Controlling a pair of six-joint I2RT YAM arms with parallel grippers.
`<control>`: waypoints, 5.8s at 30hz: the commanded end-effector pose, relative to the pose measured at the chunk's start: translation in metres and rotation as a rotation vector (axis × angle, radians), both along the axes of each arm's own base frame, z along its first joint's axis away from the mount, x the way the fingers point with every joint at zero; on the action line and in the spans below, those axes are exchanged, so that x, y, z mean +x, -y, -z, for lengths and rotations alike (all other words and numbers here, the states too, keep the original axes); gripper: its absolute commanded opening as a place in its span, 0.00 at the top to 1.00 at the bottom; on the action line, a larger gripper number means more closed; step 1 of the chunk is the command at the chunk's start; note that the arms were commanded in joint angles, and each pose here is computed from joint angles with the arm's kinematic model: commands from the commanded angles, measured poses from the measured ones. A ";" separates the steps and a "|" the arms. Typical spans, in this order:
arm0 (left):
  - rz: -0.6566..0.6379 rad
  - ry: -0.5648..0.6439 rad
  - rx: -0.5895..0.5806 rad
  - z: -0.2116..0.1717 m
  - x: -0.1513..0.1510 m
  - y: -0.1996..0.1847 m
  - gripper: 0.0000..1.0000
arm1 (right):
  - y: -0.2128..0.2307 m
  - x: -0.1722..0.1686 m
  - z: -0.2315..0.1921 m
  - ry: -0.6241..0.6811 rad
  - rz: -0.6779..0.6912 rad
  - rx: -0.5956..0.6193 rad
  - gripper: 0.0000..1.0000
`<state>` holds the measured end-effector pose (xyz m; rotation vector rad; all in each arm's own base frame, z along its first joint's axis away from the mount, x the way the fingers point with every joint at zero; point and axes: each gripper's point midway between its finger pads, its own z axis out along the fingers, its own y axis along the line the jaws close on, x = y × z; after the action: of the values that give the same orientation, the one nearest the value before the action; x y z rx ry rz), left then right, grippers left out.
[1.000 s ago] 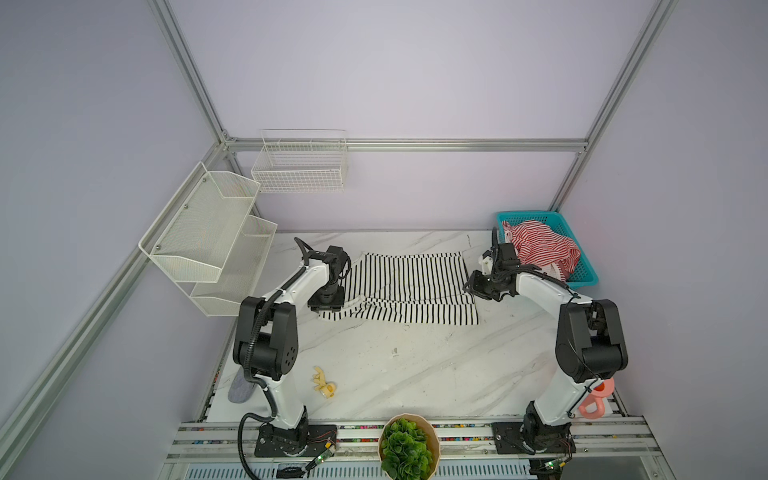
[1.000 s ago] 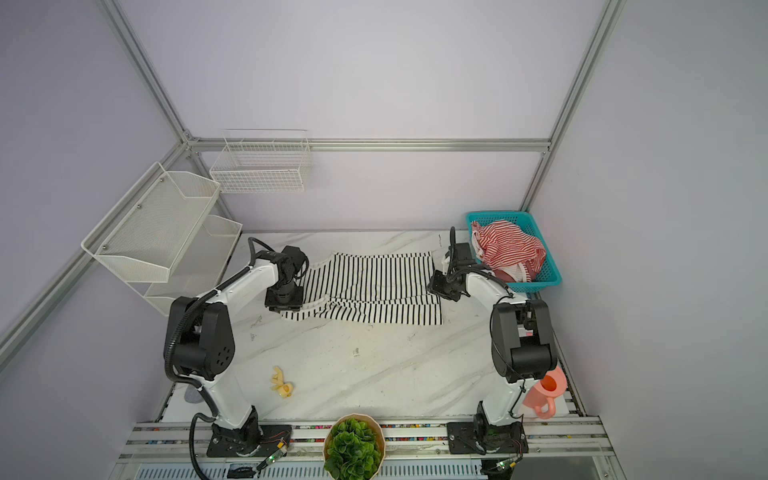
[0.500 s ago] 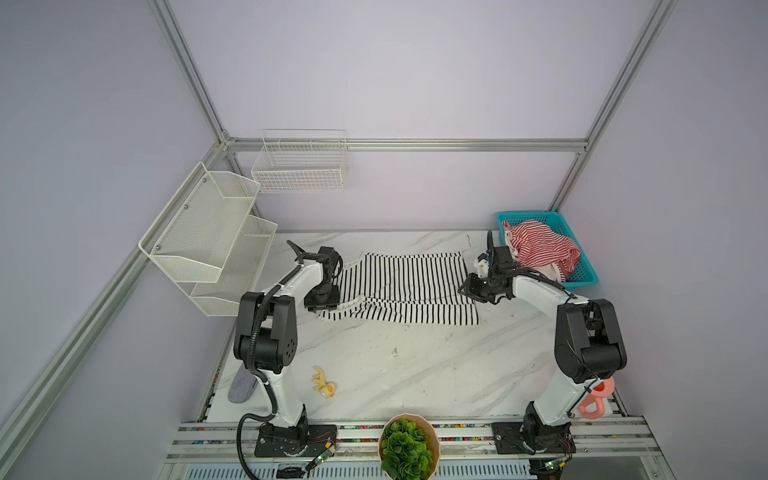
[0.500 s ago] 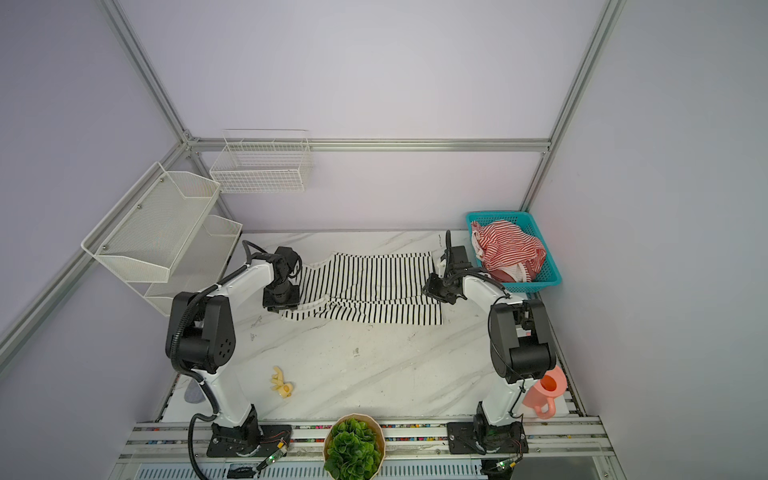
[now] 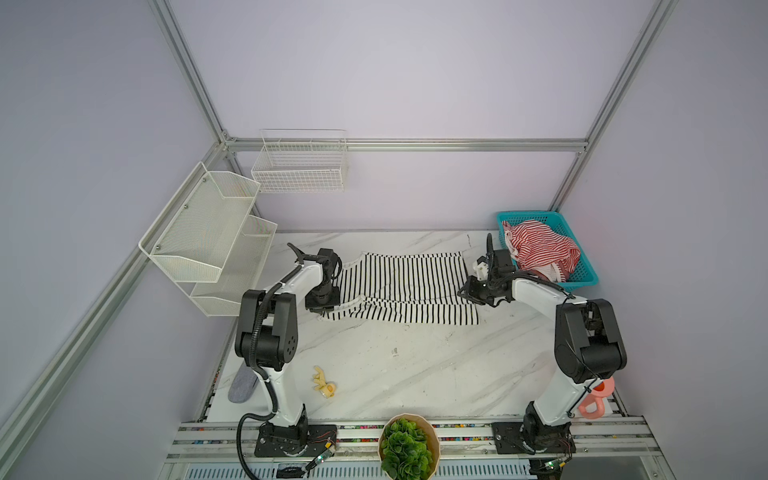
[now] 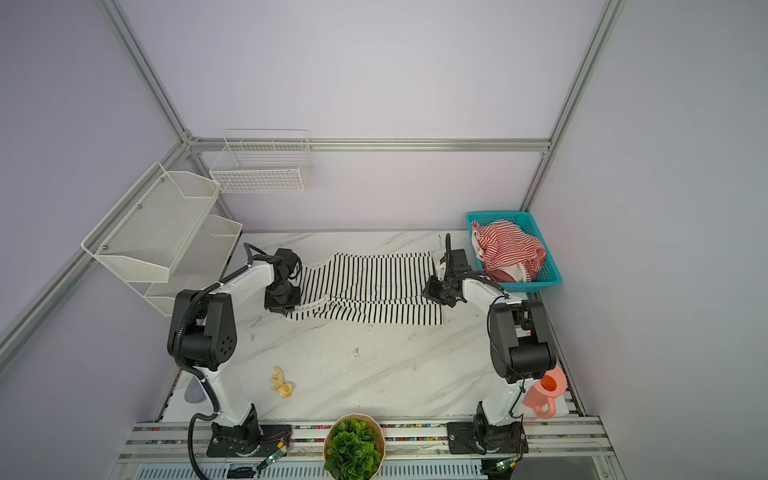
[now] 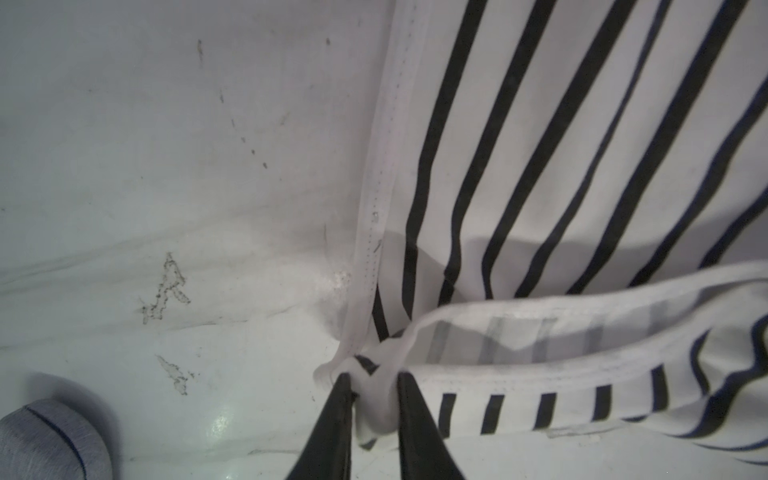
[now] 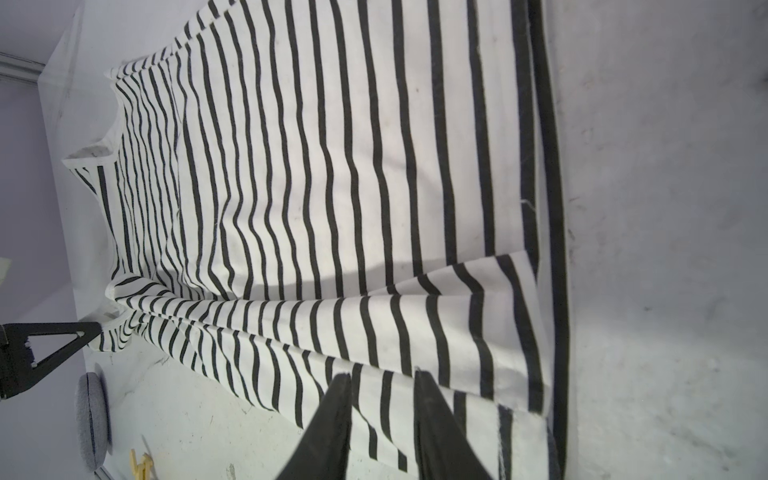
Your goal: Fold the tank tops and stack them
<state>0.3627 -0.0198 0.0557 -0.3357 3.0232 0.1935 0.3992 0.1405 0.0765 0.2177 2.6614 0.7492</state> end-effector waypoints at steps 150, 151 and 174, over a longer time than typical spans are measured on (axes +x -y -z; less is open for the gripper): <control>0.191 0.503 -0.397 -0.050 0.249 0.109 0.45 | 0.039 0.165 0.039 0.014 0.070 -0.055 0.68; 0.194 0.505 -0.399 -0.049 0.250 0.111 0.45 | 0.039 0.167 0.038 0.016 0.069 -0.053 0.68; 0.205 0.483 -0.442 -0.039 0.249 0.115 0.54 | 0.034 0.171 0.042 0.010 0.011 -0.040 0.75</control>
<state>0.5966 -0.1329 0.0555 -0.1071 2.6620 -0.4651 0.5740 0.1073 0.0390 0.2301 2.6345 0.6795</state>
